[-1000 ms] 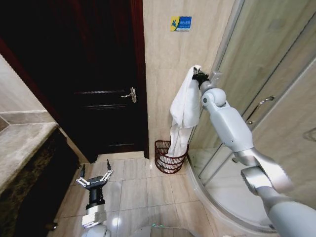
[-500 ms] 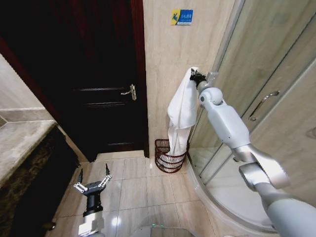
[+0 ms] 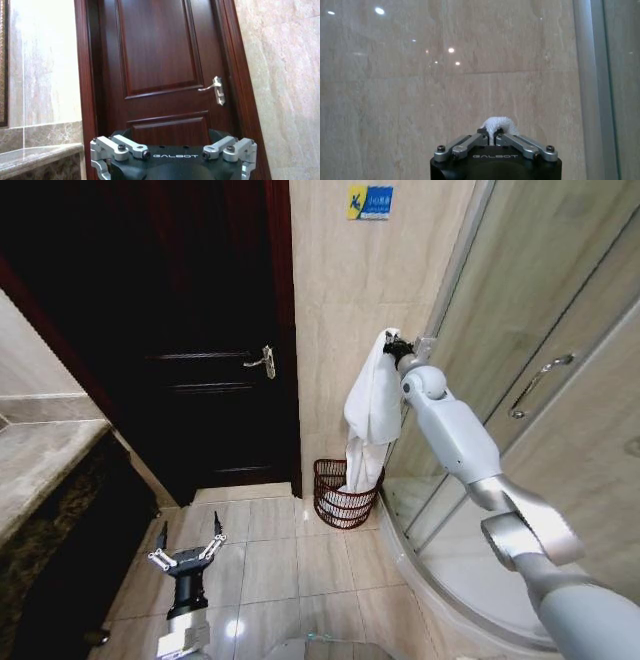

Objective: Discard the used towel into the hamper.

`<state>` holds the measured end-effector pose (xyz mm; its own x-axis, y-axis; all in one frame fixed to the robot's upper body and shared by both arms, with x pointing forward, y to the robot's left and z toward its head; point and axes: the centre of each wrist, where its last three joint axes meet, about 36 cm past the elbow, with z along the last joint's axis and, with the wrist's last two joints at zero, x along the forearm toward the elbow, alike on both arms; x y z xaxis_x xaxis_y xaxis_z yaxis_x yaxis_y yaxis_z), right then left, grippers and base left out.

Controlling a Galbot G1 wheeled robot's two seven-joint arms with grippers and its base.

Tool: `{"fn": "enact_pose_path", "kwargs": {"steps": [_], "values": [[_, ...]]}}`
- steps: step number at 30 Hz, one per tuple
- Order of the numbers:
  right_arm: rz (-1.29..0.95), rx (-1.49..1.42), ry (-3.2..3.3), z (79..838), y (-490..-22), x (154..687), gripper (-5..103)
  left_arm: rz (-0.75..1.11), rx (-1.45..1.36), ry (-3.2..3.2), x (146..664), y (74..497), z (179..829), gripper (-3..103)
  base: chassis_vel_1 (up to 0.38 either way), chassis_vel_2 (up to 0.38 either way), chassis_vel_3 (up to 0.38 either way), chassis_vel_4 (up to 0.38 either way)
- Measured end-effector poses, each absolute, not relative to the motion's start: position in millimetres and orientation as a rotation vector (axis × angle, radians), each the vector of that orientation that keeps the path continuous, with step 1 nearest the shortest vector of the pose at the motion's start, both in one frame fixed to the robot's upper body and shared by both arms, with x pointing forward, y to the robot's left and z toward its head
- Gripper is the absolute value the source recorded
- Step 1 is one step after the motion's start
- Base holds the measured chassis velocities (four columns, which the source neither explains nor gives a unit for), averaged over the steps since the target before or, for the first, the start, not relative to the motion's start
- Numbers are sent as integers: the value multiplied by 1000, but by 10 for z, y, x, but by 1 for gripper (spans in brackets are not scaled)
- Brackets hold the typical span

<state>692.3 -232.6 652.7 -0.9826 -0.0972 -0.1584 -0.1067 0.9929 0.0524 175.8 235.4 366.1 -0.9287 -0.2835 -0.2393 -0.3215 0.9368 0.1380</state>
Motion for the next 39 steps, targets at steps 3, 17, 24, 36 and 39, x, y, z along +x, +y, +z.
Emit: {"fn": "enact_pose_path", "kwargs": {"steps": [3, 17, 24, 36, 39], "values": [[96, -166, 2978, 6516, -2327, 6921, 3, 261, -448, 2882, 1757, 2358, 3646, 100, 0, 0, 0, 0], [79, -182, 2991, 6472, -2186, 6860, 3, 259, -443, 2897, 1707, 2378, 3583, 100, 0, 0, 0, 0], [80, -172, 2987, 6460, -2149, 6792, 3, 261, -442, 2898, 1684, 2385, 3572, 100, 0, 0, 0, 0], [52, -158, 2988, 6388, -2215, 6668, 3, 267, -430, 2899, 1667, 2366, 3580, 100, 68, -63, -62, 66], [51, -159, 2987, 6380, -2208, 6669, 3, 269, -428, 2894, 1669, 2366, 3598, 100, 75, -58, -77, 87]]}}
